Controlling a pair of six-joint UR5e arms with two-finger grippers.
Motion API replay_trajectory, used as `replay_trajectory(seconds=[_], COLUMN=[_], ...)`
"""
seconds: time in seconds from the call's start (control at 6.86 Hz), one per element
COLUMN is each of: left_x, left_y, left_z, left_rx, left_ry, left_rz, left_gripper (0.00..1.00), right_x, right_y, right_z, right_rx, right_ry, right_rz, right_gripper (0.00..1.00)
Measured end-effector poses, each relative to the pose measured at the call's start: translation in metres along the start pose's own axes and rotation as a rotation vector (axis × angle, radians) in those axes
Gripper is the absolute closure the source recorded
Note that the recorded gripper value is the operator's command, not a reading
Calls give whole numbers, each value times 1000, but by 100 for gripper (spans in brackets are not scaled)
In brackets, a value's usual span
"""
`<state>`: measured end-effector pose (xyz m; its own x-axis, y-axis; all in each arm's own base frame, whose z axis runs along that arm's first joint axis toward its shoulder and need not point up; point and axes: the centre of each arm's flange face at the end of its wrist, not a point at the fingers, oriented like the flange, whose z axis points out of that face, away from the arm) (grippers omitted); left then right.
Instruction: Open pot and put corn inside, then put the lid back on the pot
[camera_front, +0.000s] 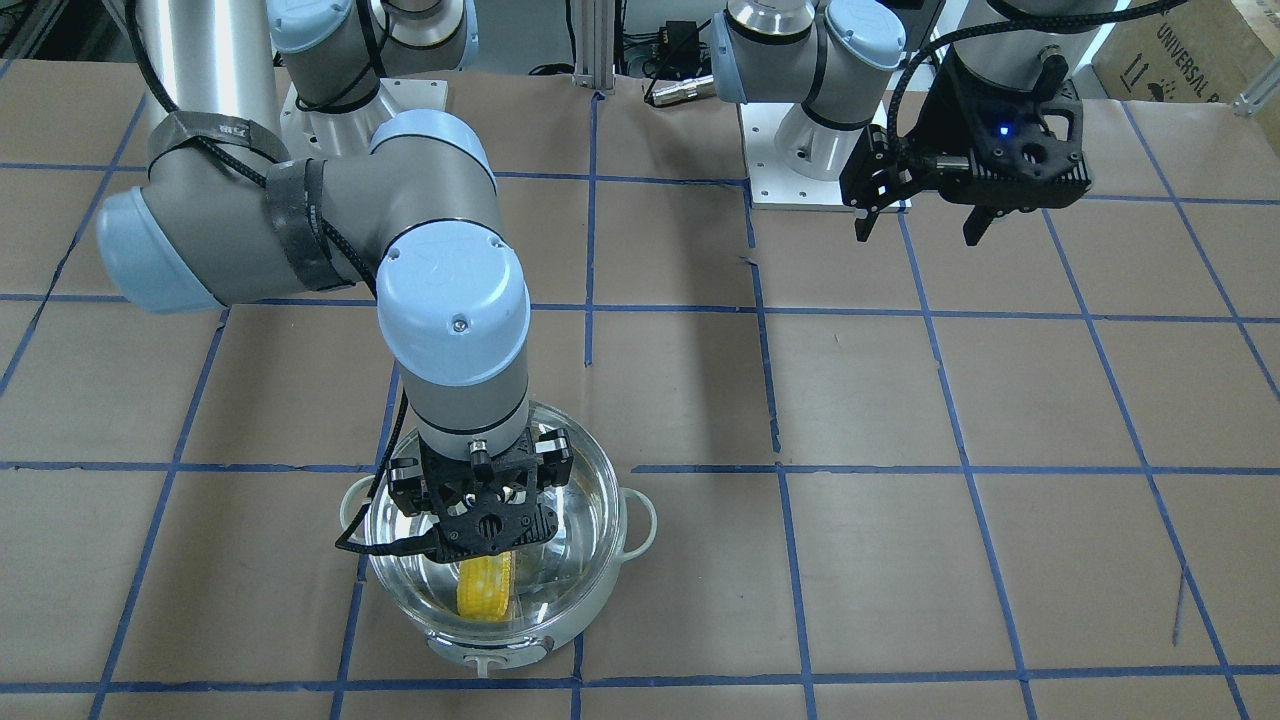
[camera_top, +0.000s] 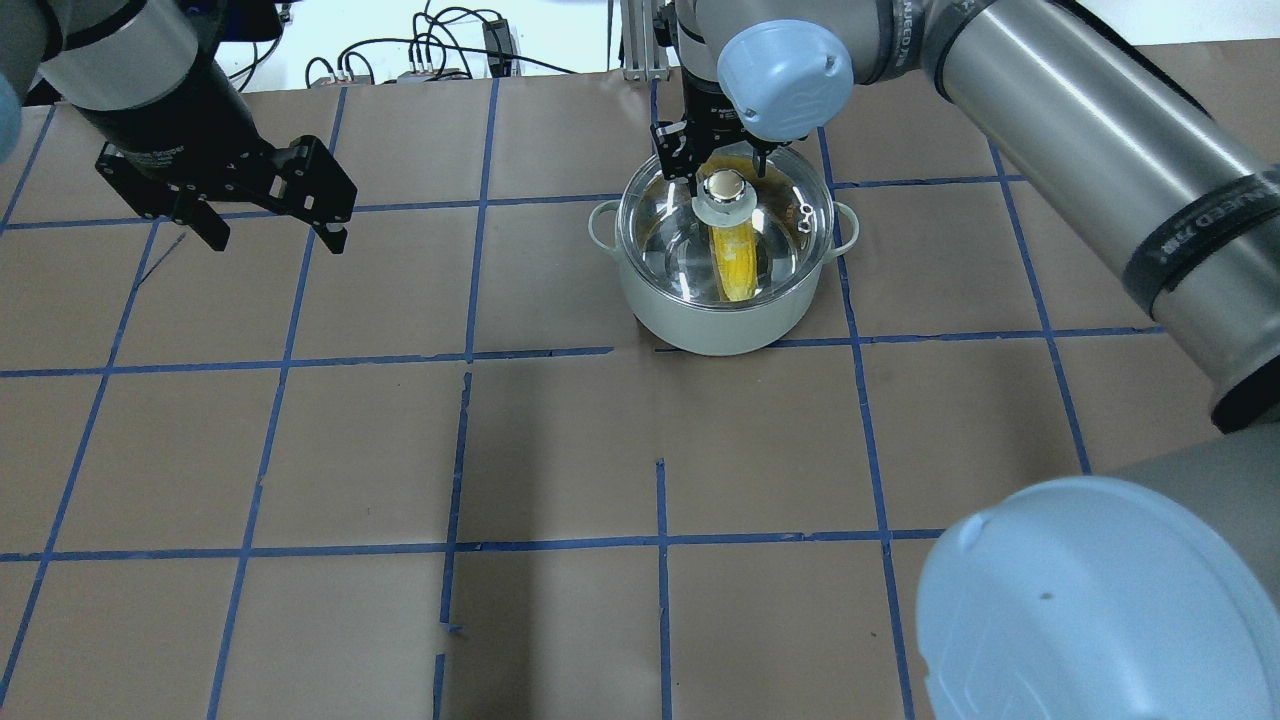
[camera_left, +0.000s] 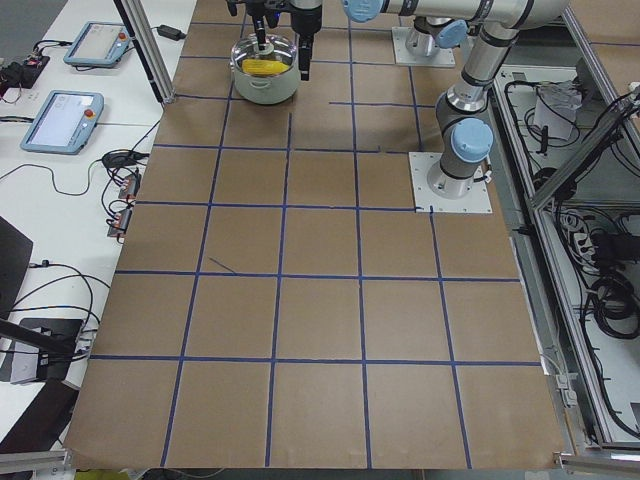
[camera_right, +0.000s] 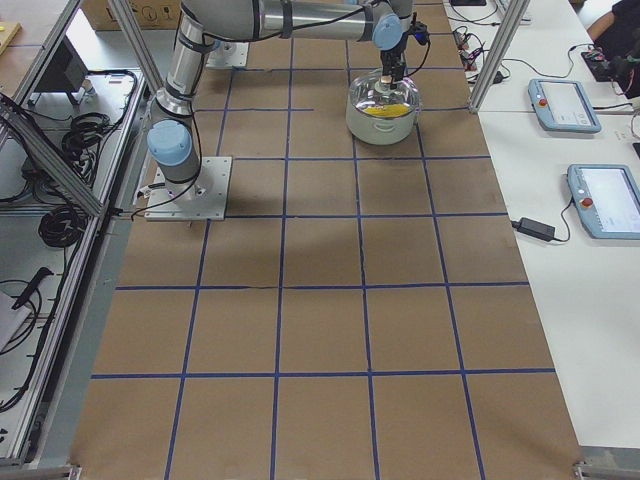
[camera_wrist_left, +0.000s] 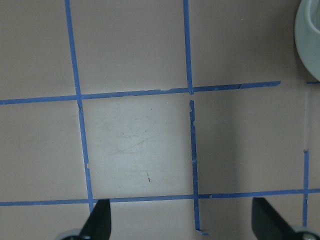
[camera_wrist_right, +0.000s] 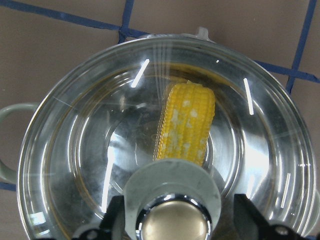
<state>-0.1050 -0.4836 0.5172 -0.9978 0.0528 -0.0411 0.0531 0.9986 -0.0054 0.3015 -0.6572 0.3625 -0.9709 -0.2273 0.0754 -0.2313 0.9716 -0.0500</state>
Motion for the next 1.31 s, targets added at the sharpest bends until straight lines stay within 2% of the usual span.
replay_trajectory(seconds=[0.29,0.58,0.87,1.02,1.31], left_x=[0,0,0,-1,0], left_y=[0,0,-8,-10,-8], left_z=[-1,-6,-6,-6,-6], left_rx=[3,9,20,25,26], left_ry=[2,-2,4,4,3], left_rz=[-7,-15,-18,-18,-17], left_gripper=[0,0,0,0,0], right_x=[26,73,132,160,168], right_y=[-17,-16,23,51,106], right_z=[-25,-64,-122,-150,-173], right_rx=[21,36,9,-6,-10], right_ry=[-6,-6,-13,-39,-81], right_rz=[32,71,69,69,81], right_gripper=[1,0,0,0,0])
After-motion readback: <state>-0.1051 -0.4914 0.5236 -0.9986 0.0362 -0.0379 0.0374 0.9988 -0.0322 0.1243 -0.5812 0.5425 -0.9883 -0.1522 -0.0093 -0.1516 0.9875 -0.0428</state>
